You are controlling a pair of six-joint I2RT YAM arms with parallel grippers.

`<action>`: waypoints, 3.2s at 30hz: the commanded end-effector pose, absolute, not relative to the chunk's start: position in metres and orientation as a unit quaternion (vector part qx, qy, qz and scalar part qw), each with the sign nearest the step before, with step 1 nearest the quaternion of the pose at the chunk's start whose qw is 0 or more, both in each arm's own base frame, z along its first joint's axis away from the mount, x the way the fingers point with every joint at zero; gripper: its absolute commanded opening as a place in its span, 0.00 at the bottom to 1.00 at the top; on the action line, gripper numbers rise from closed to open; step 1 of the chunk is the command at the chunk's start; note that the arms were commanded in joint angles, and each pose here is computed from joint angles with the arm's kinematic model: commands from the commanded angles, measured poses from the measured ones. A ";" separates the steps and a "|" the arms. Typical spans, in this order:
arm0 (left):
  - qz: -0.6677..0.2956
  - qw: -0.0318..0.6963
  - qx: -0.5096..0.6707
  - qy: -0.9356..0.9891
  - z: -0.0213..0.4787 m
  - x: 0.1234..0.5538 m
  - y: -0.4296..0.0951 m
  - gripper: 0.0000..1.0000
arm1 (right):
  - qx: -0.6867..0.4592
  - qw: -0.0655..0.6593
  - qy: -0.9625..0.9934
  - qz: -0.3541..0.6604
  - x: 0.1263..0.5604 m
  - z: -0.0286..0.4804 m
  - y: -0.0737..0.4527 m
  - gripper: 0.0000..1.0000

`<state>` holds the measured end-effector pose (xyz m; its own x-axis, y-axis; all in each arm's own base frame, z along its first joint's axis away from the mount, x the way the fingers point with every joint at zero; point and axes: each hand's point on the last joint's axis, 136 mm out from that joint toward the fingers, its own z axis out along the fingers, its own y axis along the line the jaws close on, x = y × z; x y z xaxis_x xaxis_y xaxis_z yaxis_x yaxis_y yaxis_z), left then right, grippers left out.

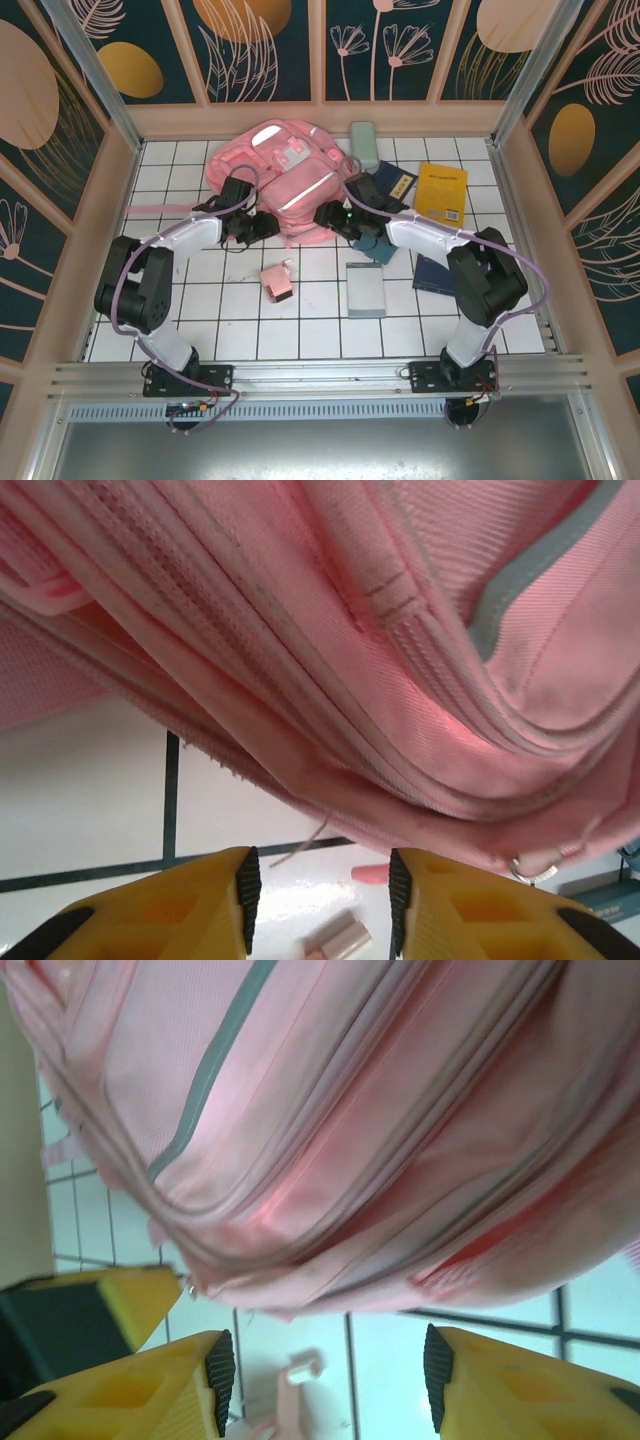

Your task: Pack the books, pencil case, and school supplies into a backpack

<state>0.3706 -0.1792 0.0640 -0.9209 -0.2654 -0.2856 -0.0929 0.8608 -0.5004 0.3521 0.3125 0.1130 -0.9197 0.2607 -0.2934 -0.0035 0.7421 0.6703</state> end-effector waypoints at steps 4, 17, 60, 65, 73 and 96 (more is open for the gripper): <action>-0.248 0.185 -0.089 0.947 0.066 0.371 -0.180 0.39 | 0.080 0.150 0.901 0.399 0.343 0.101 0.351 0.58; -0.195 0.208 0.019 0.958 0.060 0.331 -0.206 0.37 | 0.113 0.145 0.904 0.385 0.371 0.079 0.354 0.57; -0.413 0.162 -0.060 0.894 0.059 0.349 -0.222 0.24 | 0.114 0.146 0.903 0.388 0.371 0.083 0.343 0.57; -0.415 0.158 -0.058 0.894 0.056 0.353 -0.225 0.22 | 0.116 0.146 0.904 0.385 0.371 0.083 0.341 0.57; -0.401 0.161 -0.053 0.900 0.059 0.354 -0.222 0.00 | 0.125 0.147 0.903 0.383 0.372 0.085 0.339 0.57; -0.306 0.190 0.037 0.932 0.081 0.349 -0.252 0.00 | 0.162 0.137 0.904 0.371 0.376 0.068 0.330 0.25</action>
